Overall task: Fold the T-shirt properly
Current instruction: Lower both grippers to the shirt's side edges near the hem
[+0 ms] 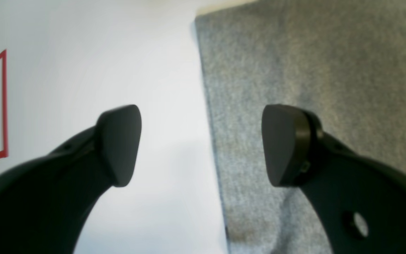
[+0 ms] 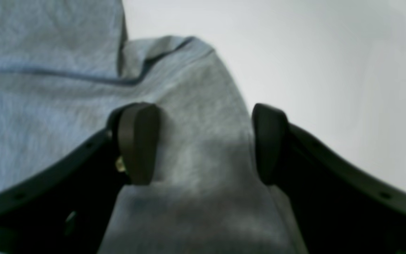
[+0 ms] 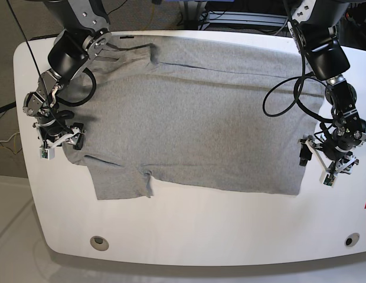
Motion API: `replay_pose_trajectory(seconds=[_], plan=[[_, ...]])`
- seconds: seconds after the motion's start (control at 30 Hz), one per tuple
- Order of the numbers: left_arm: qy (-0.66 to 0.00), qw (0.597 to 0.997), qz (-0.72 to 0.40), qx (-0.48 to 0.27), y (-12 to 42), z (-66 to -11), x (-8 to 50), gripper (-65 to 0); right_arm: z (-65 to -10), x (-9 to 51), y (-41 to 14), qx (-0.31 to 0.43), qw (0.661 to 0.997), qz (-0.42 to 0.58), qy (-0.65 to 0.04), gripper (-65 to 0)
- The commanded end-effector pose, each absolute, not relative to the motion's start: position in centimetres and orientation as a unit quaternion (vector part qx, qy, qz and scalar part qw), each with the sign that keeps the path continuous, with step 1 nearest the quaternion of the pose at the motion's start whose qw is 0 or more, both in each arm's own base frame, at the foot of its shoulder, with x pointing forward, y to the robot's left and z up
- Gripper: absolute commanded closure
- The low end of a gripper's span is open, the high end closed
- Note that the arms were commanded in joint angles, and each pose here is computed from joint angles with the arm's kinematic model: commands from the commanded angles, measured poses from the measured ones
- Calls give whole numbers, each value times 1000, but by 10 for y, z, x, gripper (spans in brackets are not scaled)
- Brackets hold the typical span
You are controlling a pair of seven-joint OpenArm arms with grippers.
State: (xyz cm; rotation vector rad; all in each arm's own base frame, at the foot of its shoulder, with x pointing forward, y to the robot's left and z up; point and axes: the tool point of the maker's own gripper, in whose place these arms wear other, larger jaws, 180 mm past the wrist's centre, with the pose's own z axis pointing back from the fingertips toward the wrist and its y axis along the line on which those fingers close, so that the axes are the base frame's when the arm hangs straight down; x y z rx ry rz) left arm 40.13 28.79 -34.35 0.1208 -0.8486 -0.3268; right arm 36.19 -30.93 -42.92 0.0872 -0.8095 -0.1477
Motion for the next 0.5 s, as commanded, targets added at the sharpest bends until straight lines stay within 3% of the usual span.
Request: replay_pose_trajectory(seconds=[0.0, 0.47], plan=[[-433, 886, -154, 62, 293, -326, 414, -509, -437, 353, -306, 37, 929, -59, -362, -394], [-435, 886, -149, 53, 293, -332, 415, -509, -448, 358, -263, 58, 937, -8, -345, -393]])
